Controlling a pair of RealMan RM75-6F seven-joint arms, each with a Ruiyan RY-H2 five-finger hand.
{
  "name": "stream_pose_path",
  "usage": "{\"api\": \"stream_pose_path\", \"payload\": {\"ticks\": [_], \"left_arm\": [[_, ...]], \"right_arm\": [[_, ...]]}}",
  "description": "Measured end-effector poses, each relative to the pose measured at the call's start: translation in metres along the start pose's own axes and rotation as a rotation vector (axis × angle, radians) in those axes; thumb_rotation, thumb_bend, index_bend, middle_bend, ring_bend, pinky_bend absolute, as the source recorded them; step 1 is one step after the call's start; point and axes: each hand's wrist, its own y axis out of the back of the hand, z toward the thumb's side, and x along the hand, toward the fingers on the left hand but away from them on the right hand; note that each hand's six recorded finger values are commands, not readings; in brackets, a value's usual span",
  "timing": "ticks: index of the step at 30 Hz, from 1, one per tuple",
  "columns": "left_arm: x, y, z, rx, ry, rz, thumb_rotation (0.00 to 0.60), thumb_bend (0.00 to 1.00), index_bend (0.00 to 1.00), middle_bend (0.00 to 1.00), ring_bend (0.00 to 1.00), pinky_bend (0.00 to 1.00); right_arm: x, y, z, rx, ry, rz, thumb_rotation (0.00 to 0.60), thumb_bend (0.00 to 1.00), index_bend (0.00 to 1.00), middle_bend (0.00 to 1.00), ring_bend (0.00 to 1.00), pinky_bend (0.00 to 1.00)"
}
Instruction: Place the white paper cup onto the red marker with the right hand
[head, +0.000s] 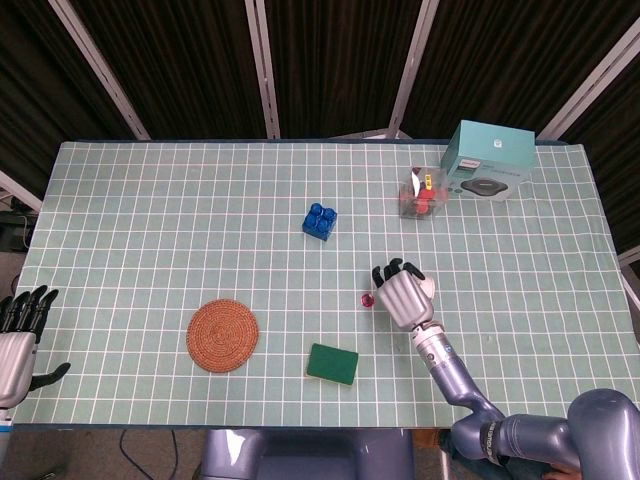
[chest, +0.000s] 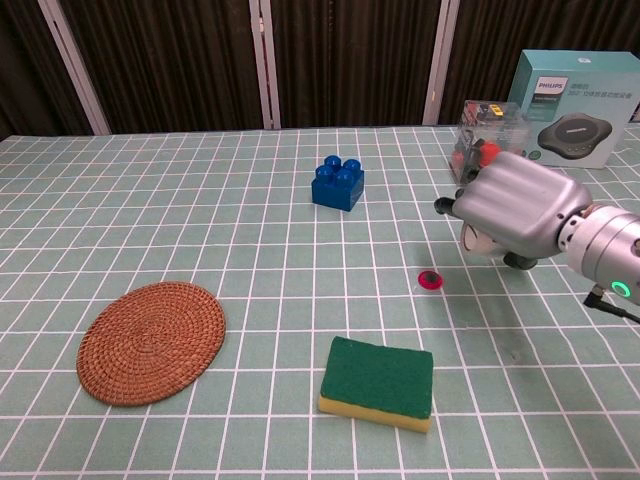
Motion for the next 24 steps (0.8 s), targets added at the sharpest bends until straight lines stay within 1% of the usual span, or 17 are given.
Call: {"api": "stream_pose_path", "payload": {"ticks": [3,9,13,16,20,22,24], "left_arm": [[0.0,0.0,0.0,-0.003,-0.002,-0.003,0.6,0.0,0.0,0.0,0.0,0.0],[-0.001,0.0,0.001,-0.009,-0.007,-0.01,0.6,0.0,0.0,0.0,0.0,0.0],[-0.001,-0.001,0.002,-0.014,-0.01,-0.016,0.6,0.0,0.0,0.0,0.0,0.0],[-0.001,-0.001,0.002,-0.018,-0.011,-0.023,0.6,0.0,0.0,0.0,0.0,0.0],[0.0,-0.001,0.001,-0.019,-0.01,-0.025,0.6,0.0,0.0,0.0,0.0,0.0],[0.0,-0.002,0.001,-0.02,-0.009,-0.026,0.6,0.0,0.0,0.0,0.0,0.0],[0.0,-0.002,0.001,-0.02,-0.009,-0.028,0.6,0.0,0.0,0.0,0.0,0.0]], "right_arm": [[0.0,0.007,-0.009,-0.122,-0.021,-0.031,0.6,0.19,0.22,0.41,0.27,0.6],[0.001,0.02,-0.027,-0.419,-0.061,-0.097,0.6,0.19,0.23,0.41,0.26,0.59],[0.001,0.028,-0.034,-0.637,-0.076,-0.131,0.6,0.2,0.23,0.41,0.26,0.59],[-0.001,0.033,-0.034,-0.76,-0.078,-0.144,0.6,0.2,0.23,0.41,0.25,0.59],[-0.005,0.037,-0.024,-0.867,-0.068,-0.139,0.6,0.2,0.23,0.41,0.24,0.58],[-0.009,0.037,-0.017,-0.904,-0.064,-0.129,0.6,0.2,0.23,0.41,0.24,0.58],[-0.012,0.037,-0.013,-0.918,-0.063,-0.123,0.6,0.2,0.23,0.41,0.24,0.57]]}}
